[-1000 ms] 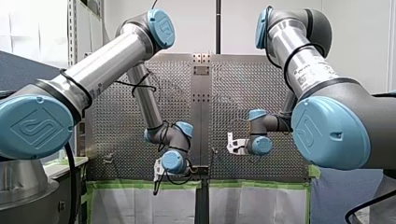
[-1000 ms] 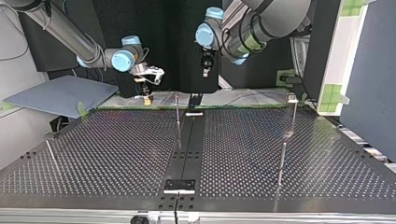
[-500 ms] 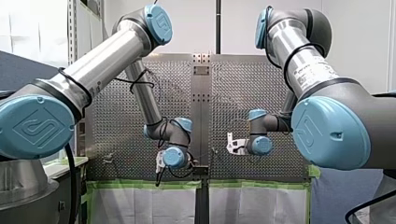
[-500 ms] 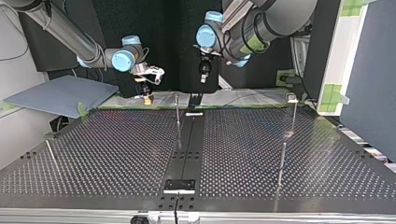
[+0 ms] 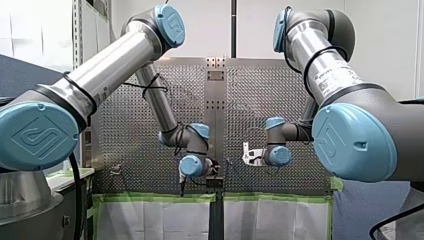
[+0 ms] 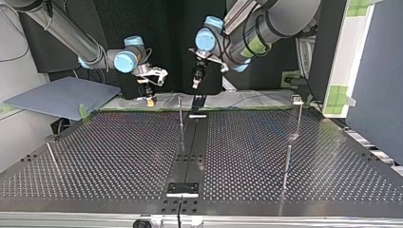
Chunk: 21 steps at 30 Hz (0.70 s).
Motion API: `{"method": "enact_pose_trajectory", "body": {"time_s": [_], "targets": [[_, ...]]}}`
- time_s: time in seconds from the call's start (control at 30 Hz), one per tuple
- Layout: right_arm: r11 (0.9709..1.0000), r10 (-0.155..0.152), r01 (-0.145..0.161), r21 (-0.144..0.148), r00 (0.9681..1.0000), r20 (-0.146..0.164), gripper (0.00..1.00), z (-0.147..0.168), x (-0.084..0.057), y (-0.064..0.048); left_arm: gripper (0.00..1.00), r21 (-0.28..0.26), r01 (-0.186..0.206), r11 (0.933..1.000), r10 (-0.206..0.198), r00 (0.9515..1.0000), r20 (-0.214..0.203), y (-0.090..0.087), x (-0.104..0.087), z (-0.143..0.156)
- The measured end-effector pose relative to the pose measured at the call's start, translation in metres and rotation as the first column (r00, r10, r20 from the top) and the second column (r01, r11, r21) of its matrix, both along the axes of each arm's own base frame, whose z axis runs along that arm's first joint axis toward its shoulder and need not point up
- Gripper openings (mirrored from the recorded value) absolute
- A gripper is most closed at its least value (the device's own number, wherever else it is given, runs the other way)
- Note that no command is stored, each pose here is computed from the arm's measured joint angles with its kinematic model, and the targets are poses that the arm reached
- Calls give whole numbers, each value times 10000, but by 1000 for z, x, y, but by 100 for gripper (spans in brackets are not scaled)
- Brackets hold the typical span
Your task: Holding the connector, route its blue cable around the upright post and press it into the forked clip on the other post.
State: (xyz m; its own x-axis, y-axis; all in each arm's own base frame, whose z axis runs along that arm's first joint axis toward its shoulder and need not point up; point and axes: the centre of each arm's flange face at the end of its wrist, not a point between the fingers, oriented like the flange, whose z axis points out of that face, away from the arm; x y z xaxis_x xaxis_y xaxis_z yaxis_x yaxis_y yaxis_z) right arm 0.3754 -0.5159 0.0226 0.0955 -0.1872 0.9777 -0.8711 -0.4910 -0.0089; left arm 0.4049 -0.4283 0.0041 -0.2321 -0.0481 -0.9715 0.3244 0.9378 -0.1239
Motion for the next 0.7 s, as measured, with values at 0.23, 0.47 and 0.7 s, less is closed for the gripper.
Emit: {"method": "enact_pose_trajectory", "body": {"time_s": [0.23,0.47,0.7], "targets": [[10000,3,-3,4,10000,-1,0,0,0,0,100,-547,603,9967,-602,9982,33,-17,4,8],[10000,3,-3,5,10000,-2,0,0,0,0,100,-754,1239,9894,-1247,9922,-49,-28,0,10],[10000,-3,3,-8,10000,3,0,0,0,0,100,-850,1870,9787,-1891,9818,-173,-34,-5,9]]}}
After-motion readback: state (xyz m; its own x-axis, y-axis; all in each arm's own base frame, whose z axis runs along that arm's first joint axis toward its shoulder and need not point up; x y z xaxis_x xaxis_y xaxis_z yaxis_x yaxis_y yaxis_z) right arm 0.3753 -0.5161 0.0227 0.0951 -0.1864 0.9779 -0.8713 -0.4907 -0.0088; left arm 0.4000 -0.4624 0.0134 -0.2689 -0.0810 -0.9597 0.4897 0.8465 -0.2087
